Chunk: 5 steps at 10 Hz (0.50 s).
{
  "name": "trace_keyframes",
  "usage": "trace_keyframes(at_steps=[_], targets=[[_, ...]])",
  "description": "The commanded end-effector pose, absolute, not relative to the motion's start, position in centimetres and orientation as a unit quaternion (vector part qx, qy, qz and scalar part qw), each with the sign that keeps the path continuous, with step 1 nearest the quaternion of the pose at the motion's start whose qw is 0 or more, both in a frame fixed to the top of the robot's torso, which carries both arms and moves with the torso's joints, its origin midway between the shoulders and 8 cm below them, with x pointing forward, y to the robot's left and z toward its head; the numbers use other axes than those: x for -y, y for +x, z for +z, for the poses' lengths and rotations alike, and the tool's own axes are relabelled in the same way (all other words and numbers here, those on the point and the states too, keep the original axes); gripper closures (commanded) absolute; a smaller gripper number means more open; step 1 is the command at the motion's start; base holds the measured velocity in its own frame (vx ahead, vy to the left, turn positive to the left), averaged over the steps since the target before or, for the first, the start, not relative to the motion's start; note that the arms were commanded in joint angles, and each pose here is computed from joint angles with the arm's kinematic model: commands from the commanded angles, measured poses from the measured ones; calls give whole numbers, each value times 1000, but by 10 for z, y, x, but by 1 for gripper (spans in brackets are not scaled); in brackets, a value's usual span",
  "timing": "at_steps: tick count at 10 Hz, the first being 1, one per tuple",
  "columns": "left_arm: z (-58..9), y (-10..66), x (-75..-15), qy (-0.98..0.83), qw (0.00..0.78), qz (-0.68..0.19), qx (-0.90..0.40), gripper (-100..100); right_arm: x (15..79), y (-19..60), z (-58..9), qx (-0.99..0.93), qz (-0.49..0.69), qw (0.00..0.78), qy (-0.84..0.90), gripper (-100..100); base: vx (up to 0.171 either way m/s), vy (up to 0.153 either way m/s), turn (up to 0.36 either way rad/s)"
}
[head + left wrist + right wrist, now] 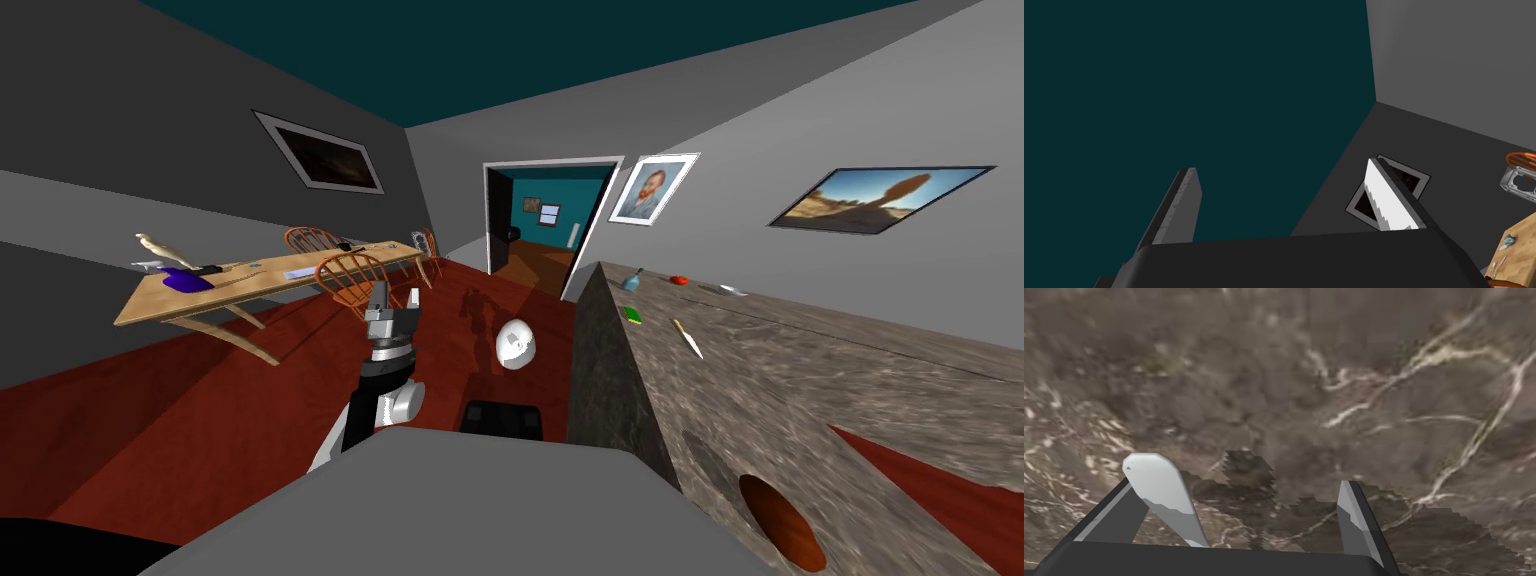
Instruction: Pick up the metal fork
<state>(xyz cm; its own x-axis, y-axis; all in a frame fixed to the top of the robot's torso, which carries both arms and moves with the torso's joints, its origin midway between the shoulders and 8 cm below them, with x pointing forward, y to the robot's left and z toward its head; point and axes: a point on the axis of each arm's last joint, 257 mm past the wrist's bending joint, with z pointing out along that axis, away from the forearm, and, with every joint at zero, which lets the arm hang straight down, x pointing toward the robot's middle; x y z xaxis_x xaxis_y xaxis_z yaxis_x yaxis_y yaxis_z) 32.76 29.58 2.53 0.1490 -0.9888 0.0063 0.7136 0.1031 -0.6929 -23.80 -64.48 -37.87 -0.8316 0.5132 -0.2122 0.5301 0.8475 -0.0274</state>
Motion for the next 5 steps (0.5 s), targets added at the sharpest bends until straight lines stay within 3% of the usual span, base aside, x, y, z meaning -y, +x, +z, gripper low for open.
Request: trace_keyframes(at_steps=[1,5], targets=[[25,328,-296,-285,702,-606,-241,0,650,-241,-377,-955,-49,97,277,-100,-21,30,-11],[25,328,-296,-285,702,-606,-241,0,671,-231,-377,-947,-57,99,300,-100,-86,70,139]])
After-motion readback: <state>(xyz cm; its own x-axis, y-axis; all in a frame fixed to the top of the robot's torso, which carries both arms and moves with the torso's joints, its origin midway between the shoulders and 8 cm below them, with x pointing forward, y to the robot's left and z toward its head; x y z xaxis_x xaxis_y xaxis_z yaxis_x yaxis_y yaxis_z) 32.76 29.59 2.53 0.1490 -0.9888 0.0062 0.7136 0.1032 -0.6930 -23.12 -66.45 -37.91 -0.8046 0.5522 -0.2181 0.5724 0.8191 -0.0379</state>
